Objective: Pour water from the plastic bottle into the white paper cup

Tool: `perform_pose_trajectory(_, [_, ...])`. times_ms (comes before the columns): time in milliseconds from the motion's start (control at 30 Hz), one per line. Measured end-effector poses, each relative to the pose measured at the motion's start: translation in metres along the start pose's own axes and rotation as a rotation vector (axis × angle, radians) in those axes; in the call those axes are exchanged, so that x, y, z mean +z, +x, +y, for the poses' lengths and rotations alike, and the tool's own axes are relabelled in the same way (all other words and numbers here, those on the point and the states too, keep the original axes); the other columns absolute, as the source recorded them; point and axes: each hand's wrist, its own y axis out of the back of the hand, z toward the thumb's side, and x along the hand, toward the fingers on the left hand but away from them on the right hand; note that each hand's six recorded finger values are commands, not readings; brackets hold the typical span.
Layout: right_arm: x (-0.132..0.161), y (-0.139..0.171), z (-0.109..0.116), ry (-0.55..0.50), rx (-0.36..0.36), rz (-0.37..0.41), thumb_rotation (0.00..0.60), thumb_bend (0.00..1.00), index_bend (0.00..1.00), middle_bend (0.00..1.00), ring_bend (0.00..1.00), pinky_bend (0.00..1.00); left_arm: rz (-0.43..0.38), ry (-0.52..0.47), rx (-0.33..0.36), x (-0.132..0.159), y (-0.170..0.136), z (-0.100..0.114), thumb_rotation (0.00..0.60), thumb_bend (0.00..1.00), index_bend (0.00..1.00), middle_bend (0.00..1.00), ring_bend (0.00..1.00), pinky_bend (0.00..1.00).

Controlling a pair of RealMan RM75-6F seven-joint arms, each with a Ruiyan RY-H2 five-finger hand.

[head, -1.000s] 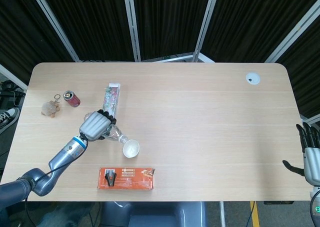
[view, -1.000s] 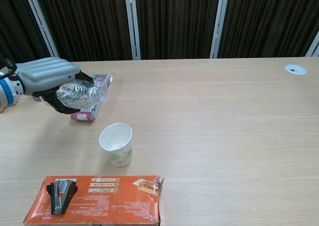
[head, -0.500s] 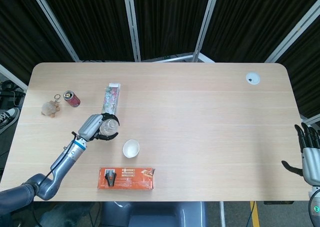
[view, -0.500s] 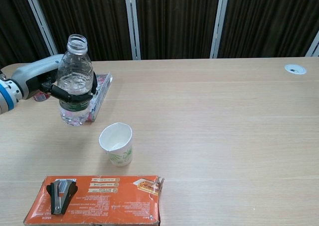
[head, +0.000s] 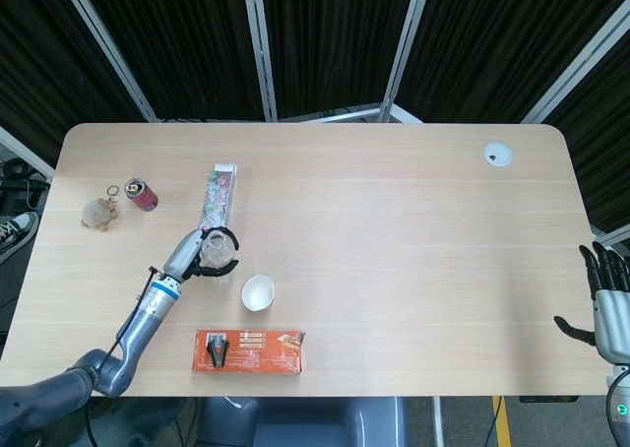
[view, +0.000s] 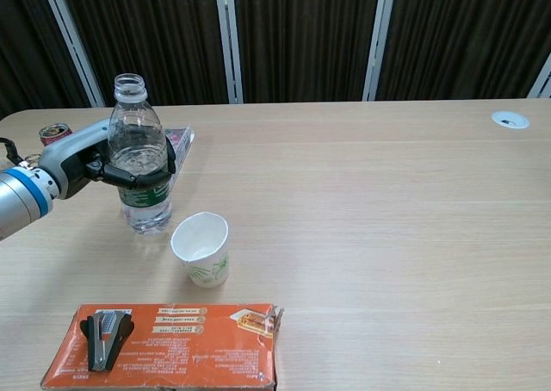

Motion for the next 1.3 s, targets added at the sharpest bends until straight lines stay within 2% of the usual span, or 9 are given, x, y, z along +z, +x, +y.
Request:
perform_pose_trajectory(233, [0.001, 0.0, -0.002, 0.001, 0.008, 0.005, 0.6, 0.0, 0.0, 0.0, 0.0, 0.0, 0.014, -0.02, 0.008, -0.008, 0.0, -0.006, 0.6, 0.33, 0.55, 0.44, 0.32, 0.36])
perform_pose_trajectory(500, [0.002, 0.001, -0.003, 0.001, 0.009, 0.005, 0.6, 0.0, 0.0, 0.0, 0.0, 0.0, 0.006, -0.023, -0.002, -0.01, -0.002, -0.011, 0.6, 0.23, 0.35, 0.27, 0.21, 0.3])
perform_pose_trajectory(767, [0.002, 0.001, -0.003, 0.003, 0.008, 0.007, 0.6, 0.0, 0.0, 0.0, 0.0, 0.0, 0.017, -0.019, -0.017, -0.014, -0.006, -0.011, 0.6, 0.19, 0.23, 0.2, 0.14, 0.24])
perform_pose_trajectory(900, [0.003, 0.001, -0.003, 0.003, 0.007, 0.008, 0.6, 0.0, 0.0, 0.0, 0.0, 0.0, 0.014, -0.018, -0.016, -0.014, -0.009, -0.007, 0.6, 0.17, 0.13, 0.12, 0.08, 0.18])
perform_pose_trajectory(1067, [0.003, 0.002, -0.002, 0.002, 0.008, 0.011, 0.6, 0.0, 0.0, 0.0, 0.0, 0.0, -0.005, 0.009, -0.013, -0.011, -0.012, 0.002, 0.6, 0.15, 0.06, 0.03, 0.0, 0.07])
perform_pose_trajectory(1200, [0.005, 0.003, 0.0, -0.003, 0.001, 0.019, 0.6, 0.0, 0.0, 0.0, 0.0, 0.0, -0.014, 0.059, -0.007, -0.009, -0.019, 0.015, 0.6, 0.15, 0.0, 0.0, 0.0, 0.01])
perform_pose_trajectory(1300, [0.006, 0.005, 0.002, -0.008, -0.005, 0.026, 0.6, 0.0, 0.0, 0.0, 0.0, 0.0, -0.014, 0.104, -0.009, -0.009, -0.028, 0.027, 0.6, 0.14, 0.0, 0.0, 0.0, 0.0])
